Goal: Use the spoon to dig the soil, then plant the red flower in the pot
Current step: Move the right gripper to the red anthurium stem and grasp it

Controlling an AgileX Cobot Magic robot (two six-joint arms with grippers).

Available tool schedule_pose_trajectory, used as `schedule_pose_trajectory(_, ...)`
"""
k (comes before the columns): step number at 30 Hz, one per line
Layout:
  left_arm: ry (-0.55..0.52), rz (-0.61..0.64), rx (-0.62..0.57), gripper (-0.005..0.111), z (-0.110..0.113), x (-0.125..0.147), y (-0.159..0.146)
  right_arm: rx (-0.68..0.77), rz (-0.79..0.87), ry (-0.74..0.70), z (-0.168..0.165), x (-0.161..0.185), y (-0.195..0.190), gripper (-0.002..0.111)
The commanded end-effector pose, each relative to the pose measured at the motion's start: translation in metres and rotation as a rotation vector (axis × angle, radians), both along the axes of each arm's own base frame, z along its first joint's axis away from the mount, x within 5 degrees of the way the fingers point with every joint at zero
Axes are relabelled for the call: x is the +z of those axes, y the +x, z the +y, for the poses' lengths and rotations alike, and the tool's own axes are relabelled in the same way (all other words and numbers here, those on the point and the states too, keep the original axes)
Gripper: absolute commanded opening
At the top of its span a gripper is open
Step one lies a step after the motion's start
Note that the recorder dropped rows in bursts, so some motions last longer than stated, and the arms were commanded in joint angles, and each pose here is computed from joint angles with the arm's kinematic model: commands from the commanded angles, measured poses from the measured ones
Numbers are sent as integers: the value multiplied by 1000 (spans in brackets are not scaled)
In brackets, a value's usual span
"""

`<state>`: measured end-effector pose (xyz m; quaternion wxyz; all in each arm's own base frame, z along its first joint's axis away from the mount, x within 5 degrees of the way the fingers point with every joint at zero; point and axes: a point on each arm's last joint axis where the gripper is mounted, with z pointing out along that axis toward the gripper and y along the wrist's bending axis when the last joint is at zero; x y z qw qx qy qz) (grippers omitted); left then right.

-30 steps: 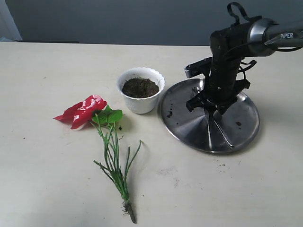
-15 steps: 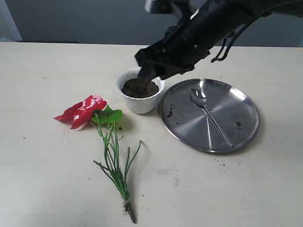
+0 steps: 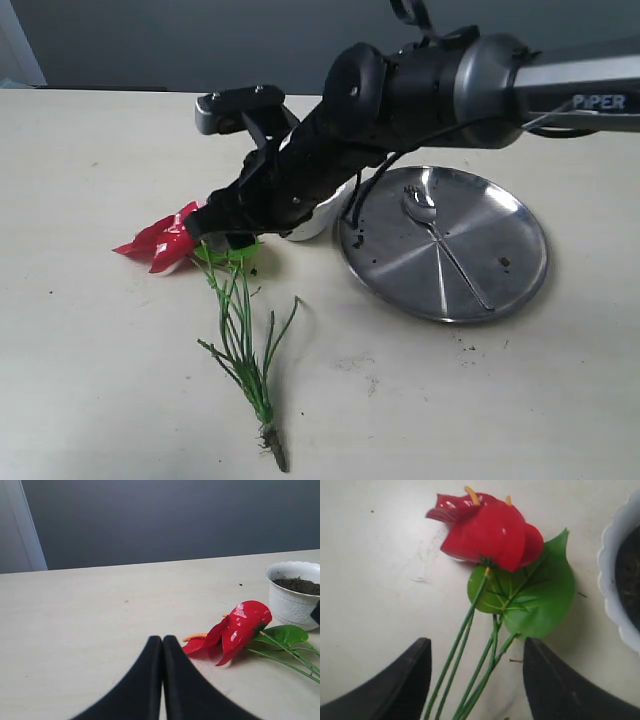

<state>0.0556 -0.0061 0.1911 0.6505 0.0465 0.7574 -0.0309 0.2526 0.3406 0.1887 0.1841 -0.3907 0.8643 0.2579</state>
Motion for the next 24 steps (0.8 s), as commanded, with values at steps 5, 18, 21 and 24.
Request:
schedule_pose_trajectory(5,-5,-7,-2,0,0,1,0,-25,40,-59,4,-42,5,53)
schedule_pose_trajectory(18,-5,-7,-2,0,0,1,0,-47,96,-100,6,-76,6,53)
schedule_pose_trajectory(21,-5,-7,-2,0,0,1,0,-50,108,-103,6,-78,6,47)
schedule_pose_trajectory(24,-5,-7,-2,0,0,1,0,-55,114,-97,7,-78,5,25)
